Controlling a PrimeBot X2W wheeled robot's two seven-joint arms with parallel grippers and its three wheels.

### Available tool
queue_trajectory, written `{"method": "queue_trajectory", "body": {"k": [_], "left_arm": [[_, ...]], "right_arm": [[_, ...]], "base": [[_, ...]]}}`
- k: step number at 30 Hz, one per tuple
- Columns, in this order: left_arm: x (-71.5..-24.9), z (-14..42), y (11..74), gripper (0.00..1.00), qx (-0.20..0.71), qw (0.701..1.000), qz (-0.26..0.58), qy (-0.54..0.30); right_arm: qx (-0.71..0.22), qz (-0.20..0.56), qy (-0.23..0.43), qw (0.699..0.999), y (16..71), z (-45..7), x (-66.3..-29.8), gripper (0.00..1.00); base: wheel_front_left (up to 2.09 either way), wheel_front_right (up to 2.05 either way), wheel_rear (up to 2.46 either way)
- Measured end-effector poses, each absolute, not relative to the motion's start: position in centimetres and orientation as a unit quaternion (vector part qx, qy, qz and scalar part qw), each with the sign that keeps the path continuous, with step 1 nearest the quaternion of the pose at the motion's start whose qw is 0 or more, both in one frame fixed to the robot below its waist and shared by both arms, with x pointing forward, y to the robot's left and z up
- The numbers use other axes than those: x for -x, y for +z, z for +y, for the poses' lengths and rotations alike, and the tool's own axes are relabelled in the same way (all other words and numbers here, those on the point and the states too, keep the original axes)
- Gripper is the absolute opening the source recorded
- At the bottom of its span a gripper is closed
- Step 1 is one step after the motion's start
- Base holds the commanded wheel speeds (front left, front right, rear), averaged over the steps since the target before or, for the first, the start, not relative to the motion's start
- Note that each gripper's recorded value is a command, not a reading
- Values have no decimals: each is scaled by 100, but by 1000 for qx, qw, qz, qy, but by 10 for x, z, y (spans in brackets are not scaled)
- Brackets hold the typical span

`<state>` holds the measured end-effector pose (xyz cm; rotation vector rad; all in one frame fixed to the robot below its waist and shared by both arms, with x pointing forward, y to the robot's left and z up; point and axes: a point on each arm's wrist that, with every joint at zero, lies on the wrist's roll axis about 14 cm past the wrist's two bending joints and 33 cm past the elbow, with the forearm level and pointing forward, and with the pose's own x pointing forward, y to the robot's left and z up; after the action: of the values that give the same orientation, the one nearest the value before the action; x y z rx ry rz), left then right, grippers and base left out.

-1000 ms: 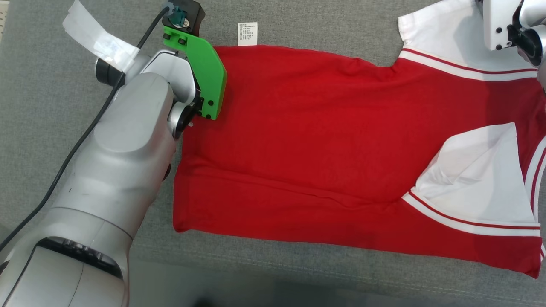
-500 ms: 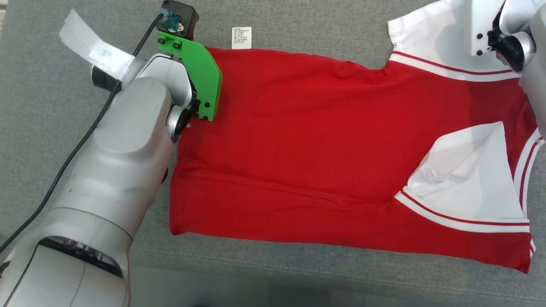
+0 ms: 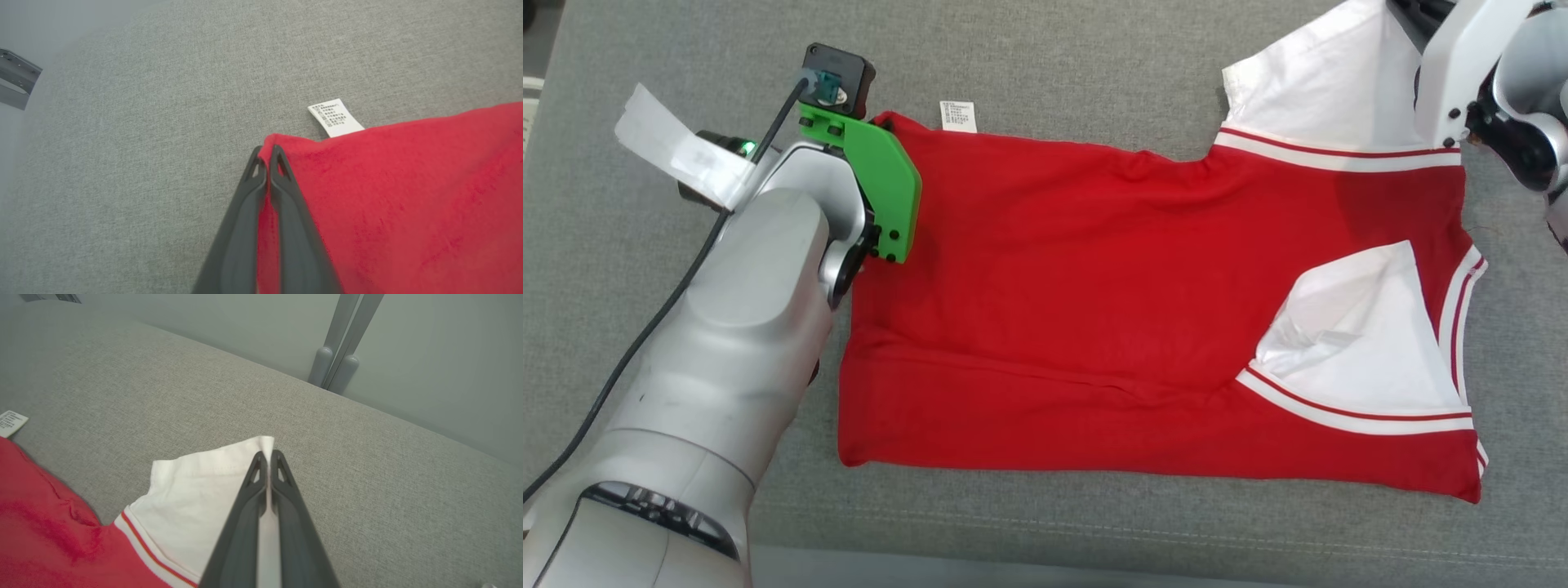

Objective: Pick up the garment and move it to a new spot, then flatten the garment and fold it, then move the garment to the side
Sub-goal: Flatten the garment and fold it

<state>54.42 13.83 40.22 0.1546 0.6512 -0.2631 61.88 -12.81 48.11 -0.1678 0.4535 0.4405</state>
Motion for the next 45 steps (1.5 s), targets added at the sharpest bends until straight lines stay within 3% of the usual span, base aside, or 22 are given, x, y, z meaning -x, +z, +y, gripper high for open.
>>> {"method": "queue_trajectory", "body": {"k": [6,19,33,45], "left_arm": [[-526,141,406,0,-88,939,307,-132],[-476,138,409,0,-159,934,264,-180],[-433,142,413,0,-215,926,234,-204],[-413,149,401,0,-191,930,257,-180]], "right_arm": [[57,221,264,937,498,-127,-573,0],[75,262,297,915,505,-158,-474,0],[44,335,309,889,495,-169,-401,0],[23,376,319,870,475,-162,-370,0]], "base": [[0,0,0],[0,0,0],[0,0,0],[0,0,0]]}}
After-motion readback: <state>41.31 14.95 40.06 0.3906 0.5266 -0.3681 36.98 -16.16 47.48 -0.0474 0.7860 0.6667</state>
